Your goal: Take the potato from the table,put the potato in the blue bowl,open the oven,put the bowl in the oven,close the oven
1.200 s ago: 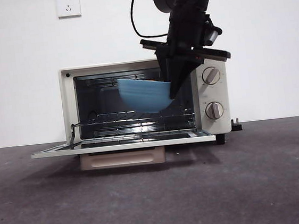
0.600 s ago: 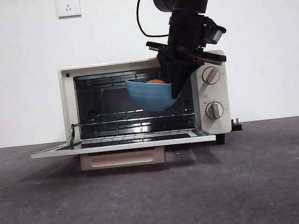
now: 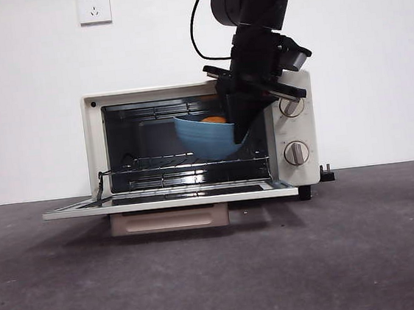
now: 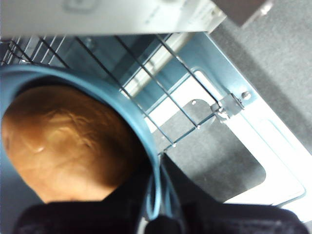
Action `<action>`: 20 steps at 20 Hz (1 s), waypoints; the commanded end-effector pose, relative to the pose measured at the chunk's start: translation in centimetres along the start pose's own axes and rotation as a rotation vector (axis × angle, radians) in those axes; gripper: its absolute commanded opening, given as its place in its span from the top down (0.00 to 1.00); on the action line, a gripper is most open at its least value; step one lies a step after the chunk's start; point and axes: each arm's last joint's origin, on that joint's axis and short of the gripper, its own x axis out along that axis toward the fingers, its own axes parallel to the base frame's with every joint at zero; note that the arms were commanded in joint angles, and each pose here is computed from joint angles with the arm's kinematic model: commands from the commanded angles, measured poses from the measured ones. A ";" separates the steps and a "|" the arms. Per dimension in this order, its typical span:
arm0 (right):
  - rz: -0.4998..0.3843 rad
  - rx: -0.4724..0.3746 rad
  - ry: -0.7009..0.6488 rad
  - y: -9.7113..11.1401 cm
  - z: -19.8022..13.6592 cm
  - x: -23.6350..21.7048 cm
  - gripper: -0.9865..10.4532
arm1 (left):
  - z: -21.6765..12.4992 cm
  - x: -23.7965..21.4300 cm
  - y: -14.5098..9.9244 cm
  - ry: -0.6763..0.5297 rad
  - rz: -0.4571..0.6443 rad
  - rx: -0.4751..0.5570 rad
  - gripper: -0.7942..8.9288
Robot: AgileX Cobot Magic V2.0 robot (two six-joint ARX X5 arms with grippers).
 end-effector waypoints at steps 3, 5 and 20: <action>-0.001 0.008 0.008 0.1 0.0 1.1 0.77 | -0.1 0.0 0.0 0.000 0.000 -0.011 0.92; 0.016 0.007 0.007 0.3 0.0 1.0 0.77 | -0.1 0.0 0.0 0.000 0.000 -0.011 0.92; -0.007 -0.152 -0.013 1.8 -0.7 -3.8 0.77 | -0.1 0.0 0.0 0.000 0.000 -0.010 0.92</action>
